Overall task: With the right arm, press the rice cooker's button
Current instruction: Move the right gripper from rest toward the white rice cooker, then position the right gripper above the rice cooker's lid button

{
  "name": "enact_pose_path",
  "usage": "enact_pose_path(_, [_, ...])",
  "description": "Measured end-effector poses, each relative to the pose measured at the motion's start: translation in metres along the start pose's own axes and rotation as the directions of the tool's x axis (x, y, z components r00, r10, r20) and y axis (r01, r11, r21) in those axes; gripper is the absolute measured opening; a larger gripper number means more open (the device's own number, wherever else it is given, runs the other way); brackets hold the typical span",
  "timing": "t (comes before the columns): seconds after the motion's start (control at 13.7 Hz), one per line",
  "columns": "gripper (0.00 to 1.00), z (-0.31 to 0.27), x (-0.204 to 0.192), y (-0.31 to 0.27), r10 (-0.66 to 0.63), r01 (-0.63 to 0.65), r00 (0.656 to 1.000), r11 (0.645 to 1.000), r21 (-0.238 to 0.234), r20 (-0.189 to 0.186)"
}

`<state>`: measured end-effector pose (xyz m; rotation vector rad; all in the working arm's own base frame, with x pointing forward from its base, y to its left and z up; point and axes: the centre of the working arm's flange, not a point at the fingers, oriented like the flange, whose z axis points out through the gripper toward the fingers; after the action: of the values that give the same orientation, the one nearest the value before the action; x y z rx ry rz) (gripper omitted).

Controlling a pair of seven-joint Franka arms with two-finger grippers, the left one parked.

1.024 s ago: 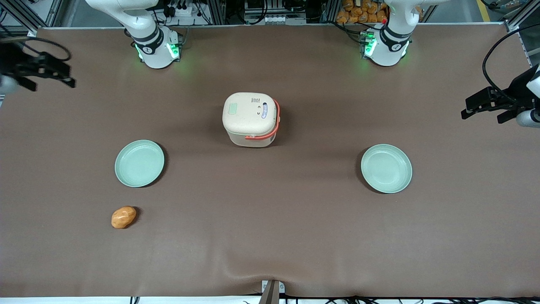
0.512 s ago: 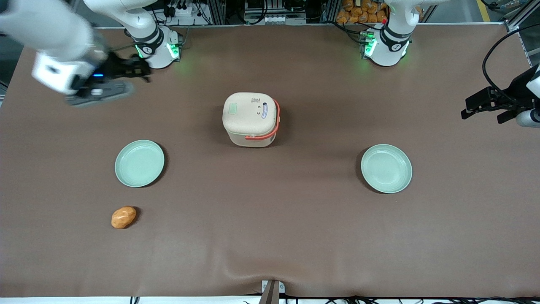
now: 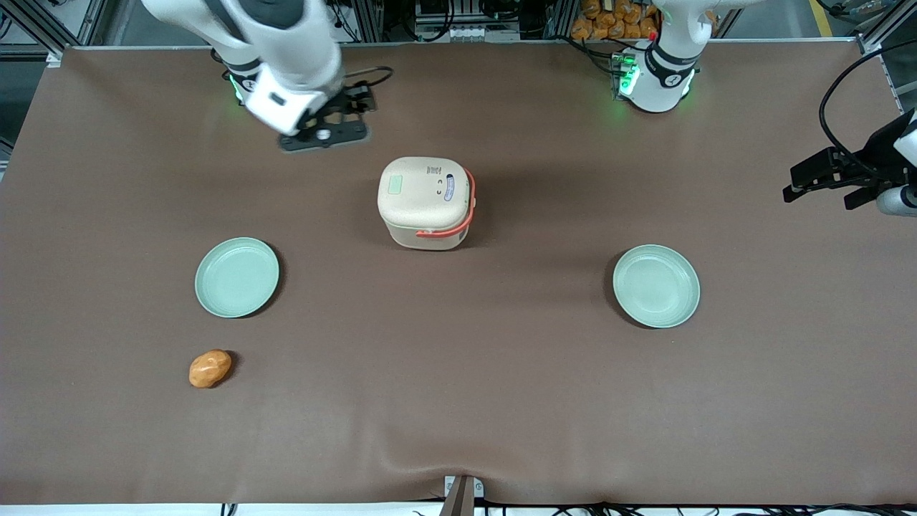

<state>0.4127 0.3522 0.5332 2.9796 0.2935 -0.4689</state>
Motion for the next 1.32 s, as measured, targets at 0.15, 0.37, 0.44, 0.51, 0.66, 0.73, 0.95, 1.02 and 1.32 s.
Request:
enact_pose_path(0.15, [1.0, 0.024, 0.002, -0.011, 0.012, -0.012, 0.999, 1.0, -0.012, 0.031])
enact_pose_path(0.37, [1.0, 0.051, 0.021, -0.012, 0.024, -0.024, 0.995, 1.0, 0.0, 0.092])
enact_pose_path(0.44, [1.0, 0.058, 0.026, -0.013, 0.036, -0.037, 0.993, 0.999, 0.002, 0.11])
enact_pose_path(0.51, [1.0, 0.064, 0.029, -0.015, 0.045, -0.046, 0.992, 0.999, 0.006, 0.122])
enact_pose_path(0.66, [1.0, 0.072, 0.033, -0.018, 0.052, -0.053, 0.99, 0.999, 0.011, 0.128])
enact_pose_path(0.73, [0.92, 0.075, 0.034, -0.019, 0.055, -0.057, 0.99, 0.998, 0.011, 0.13])
enact_pose_path(0.95, [0.76, 0.082, 0.041, -0.022, 0.057, -0.06, 0.992, 0.998, 0.028, 0.115])
enact_pose_path(1.02, [0.65, 0.083, 0.043, -0.024, 0.056, -0.06, 0.992, 0.998, 0.033, 0.112])
enact_pose_path(1.32, [0.18, 0.089, 0.04, -0.042, 0.026, -0.03, 0.994, 0.999, 0.035, 0.102])
